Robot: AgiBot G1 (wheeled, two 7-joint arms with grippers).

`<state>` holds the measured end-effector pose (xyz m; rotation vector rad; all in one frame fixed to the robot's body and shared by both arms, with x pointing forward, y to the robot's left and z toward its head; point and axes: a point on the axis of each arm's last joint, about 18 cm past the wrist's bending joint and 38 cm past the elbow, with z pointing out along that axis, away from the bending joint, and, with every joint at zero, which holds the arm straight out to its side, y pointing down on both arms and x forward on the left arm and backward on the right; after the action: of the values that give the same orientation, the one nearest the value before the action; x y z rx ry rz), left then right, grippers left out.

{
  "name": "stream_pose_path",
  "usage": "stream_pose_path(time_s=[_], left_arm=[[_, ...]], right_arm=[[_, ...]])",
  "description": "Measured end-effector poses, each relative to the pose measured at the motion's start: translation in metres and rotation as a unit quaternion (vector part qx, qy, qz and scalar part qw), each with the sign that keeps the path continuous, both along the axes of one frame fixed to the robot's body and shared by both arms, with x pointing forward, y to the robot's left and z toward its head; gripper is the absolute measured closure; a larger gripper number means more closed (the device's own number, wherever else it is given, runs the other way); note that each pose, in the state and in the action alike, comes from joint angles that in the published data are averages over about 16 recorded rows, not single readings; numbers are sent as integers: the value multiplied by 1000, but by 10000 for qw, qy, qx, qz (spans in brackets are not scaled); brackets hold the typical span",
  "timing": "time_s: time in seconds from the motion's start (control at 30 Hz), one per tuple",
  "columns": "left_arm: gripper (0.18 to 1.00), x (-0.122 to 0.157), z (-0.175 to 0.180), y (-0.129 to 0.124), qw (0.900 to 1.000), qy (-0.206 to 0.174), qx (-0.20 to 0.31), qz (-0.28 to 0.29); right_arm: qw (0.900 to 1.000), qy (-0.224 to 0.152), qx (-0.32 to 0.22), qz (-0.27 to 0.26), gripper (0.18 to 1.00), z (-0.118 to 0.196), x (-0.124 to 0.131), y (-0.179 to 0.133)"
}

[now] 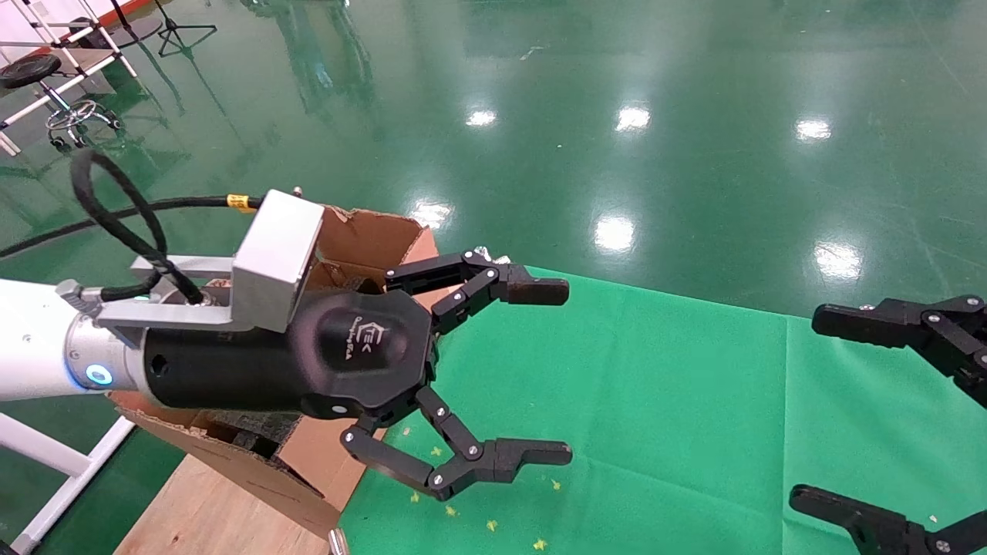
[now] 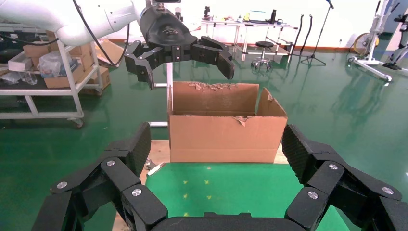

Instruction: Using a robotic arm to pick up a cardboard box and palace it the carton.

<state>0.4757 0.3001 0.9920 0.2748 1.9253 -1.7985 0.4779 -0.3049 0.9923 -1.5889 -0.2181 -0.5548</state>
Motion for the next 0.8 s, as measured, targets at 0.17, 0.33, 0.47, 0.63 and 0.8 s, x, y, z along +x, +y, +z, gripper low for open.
stream_pose_path(time_s=[0.17,0.33,0.47,0.63,0.8], left_arm=[[184,0,0,0,10000,0,1,2],[184,0,0,0,10000,0,1,3],[184,0,0,0,10000,-1,1,4],[184,0,0,0,10000,-1,1,4],[184,0,0,0,10000,-1,1,4]], right_arm=[[10000,0,0,0,178,0,0,0],[10000,0,0,0,178,0,0,0],[10000,0,0,0,178,0,0,0],[10000,0,0,0,178,0,0,0],[10000,0,0,0,178,0,0,0]])
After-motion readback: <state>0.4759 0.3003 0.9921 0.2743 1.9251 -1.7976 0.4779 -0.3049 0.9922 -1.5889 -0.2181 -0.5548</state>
